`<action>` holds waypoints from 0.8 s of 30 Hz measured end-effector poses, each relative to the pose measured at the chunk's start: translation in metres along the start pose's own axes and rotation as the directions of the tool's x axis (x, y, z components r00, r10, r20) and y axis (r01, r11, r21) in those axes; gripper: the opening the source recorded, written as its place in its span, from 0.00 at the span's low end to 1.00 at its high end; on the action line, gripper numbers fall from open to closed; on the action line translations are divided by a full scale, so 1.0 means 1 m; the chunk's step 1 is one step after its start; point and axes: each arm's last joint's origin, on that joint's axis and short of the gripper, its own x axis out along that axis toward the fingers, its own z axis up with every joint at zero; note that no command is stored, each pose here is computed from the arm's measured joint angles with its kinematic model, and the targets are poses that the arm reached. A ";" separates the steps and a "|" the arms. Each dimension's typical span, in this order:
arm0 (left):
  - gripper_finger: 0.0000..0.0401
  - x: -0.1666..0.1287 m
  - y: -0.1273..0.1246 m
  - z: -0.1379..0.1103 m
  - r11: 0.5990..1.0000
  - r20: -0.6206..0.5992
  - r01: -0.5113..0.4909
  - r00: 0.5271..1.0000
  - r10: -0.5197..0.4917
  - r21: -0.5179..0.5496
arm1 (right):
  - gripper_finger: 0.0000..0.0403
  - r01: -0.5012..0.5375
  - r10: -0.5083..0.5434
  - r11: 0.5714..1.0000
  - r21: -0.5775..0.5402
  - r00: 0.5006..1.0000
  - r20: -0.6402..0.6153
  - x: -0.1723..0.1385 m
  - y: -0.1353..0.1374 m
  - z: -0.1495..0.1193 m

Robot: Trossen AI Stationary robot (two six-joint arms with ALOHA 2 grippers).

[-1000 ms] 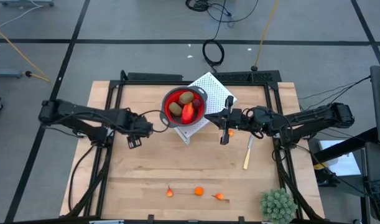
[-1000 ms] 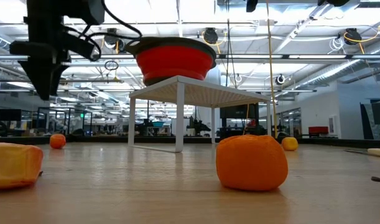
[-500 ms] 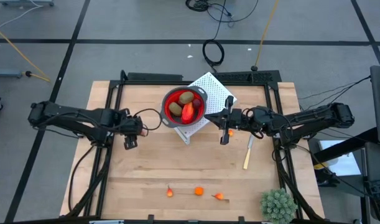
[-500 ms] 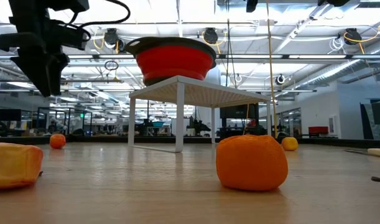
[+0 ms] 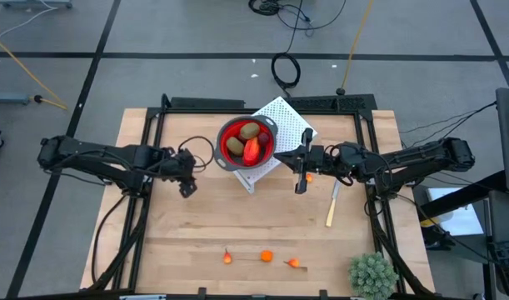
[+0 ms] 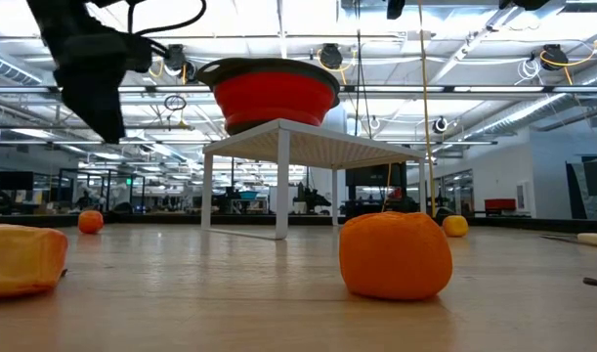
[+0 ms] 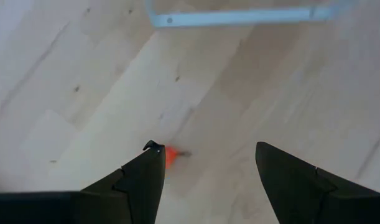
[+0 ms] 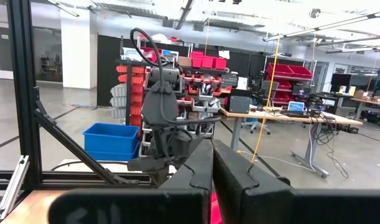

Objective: Pick & Place Fruit
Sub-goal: Put the top left peach into the red strainer bowl on the shelf

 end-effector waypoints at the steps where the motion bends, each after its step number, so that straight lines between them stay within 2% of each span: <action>1: 0.61 0.000 -0.001 0.001 0.999 0.007 0.005 1.000 -0.005 -0.032 | 0.00 0.000 0.000 1.000 0.000 1.000 0.000 0.000 0.000 0.000; 6: 0.61 0.000 -0.001 0.001 0.980 0.012 0.007 1.000 -0.004 -0.200 | 0.00 0.000 0.000 1.000 0.000 1.000 0.002 0.000 0.000 0.000; 9: 0.61 0.000 0.001 0.000 0.946 0.016 -0.019 1.000 0.025 -0.323 | 0.00 0.000 0.000 1.000 0.001 1.000 0.003 0.000 0.000 0.000; 15: 0.61 0.000 0.006 -0.005 0.847 -0.014 -0.099 0.994 0.107 -0.522 | 0.00 0.000 0.000 1.000 0.001 1.000 0.003 0.000 0.000 0.000; 24: 0.61 0.014 0.013 -0.019 0.644 -0.074 -0.172 0.982 0.176 -0.745 | 0.00 0.000 0.000 1.000 0.001 1.000 0.003 0.000 0.000 0.000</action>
